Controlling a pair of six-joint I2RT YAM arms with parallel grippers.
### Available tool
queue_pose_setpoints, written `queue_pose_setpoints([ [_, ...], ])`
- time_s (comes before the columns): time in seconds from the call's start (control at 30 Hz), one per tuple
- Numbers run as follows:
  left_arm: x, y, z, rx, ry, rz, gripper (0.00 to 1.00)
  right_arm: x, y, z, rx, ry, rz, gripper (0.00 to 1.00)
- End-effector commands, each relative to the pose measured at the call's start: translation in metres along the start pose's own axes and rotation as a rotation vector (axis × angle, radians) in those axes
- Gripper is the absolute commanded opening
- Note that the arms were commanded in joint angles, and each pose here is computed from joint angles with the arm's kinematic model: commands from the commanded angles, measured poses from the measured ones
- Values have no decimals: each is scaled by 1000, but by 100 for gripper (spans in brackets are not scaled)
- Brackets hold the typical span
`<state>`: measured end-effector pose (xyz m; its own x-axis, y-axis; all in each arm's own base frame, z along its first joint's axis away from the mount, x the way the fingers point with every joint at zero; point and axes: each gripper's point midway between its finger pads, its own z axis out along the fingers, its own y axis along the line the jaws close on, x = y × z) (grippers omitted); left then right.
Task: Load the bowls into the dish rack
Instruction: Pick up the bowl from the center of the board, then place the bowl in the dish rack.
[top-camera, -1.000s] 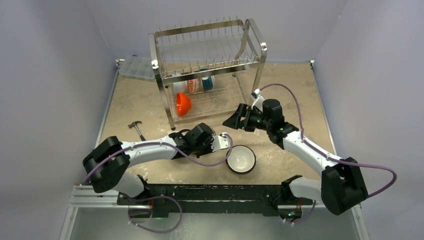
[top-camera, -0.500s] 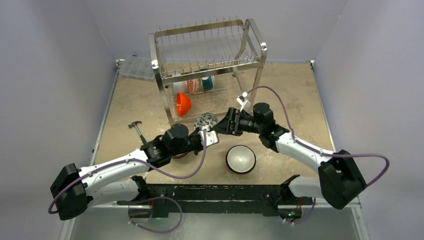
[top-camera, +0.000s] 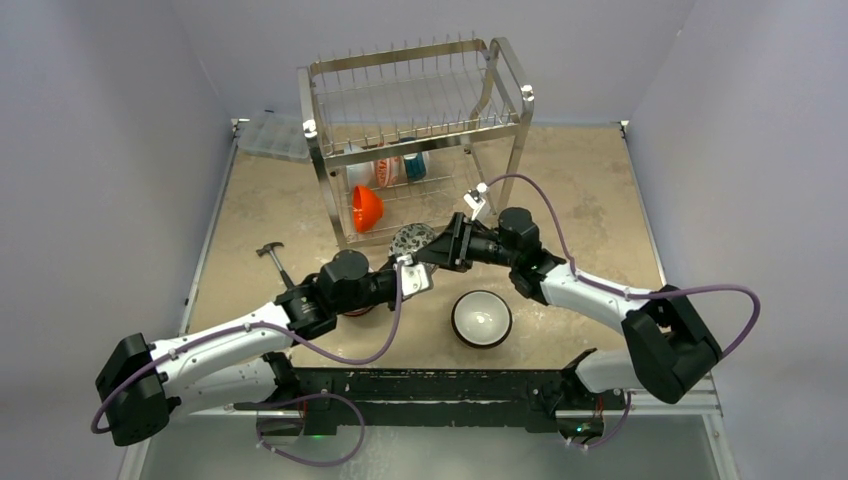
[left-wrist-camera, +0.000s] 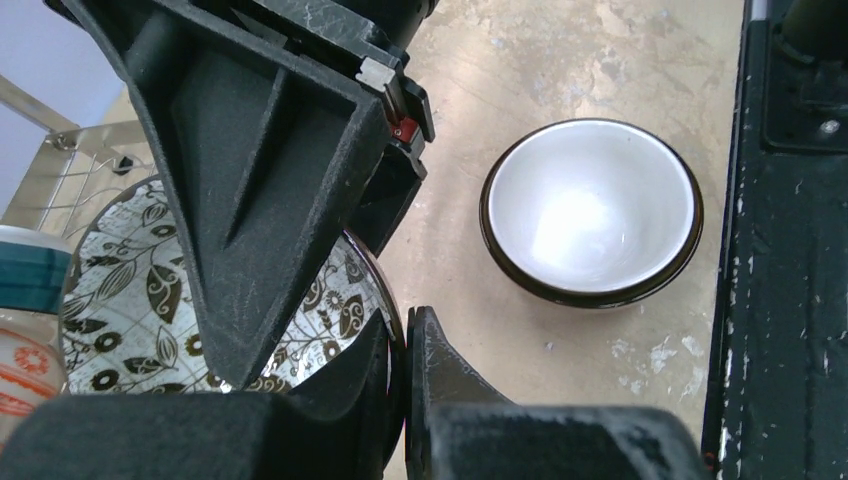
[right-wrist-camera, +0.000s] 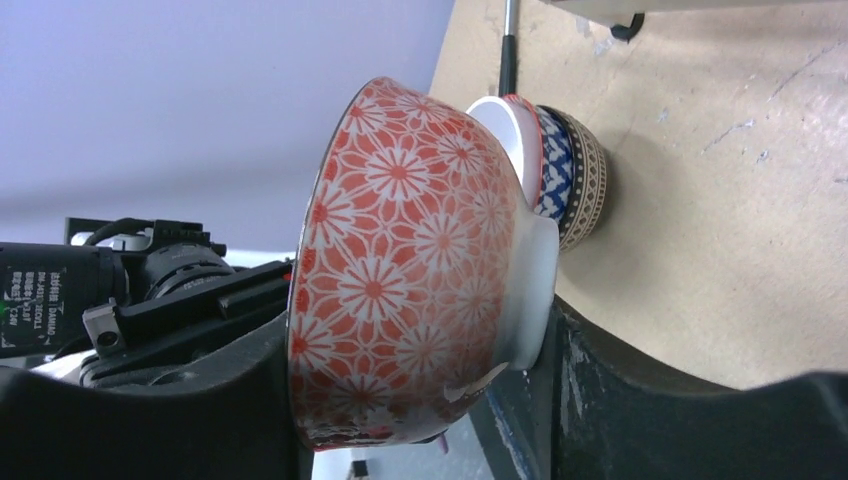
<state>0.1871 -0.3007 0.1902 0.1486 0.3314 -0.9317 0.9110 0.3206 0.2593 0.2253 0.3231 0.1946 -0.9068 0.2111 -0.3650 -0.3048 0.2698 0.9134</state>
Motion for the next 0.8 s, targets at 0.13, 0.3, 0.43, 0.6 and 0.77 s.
queue_pose_setpoints([
  [0.13,-25,15,-3,-72,-76,-4,4,-10,28,-6,-68,-28,-79,0],
  [0.3,-28,33,-9,-188,-78,-88,68,-15,10,-5,43,-40,-111,0],
  [0.43,-36,44,-22,-269,-111,-153,90,-32,-5,-5,155,-85,-158,0],
  [0.6,-36,54,-40,-351,-116,-244,98,-59,-23,-5,247,-140,-213,0],
  [0.77,-19,76,-63,-468,-64,-393,99,-92,-34,1,322,-188,-298,0],
])
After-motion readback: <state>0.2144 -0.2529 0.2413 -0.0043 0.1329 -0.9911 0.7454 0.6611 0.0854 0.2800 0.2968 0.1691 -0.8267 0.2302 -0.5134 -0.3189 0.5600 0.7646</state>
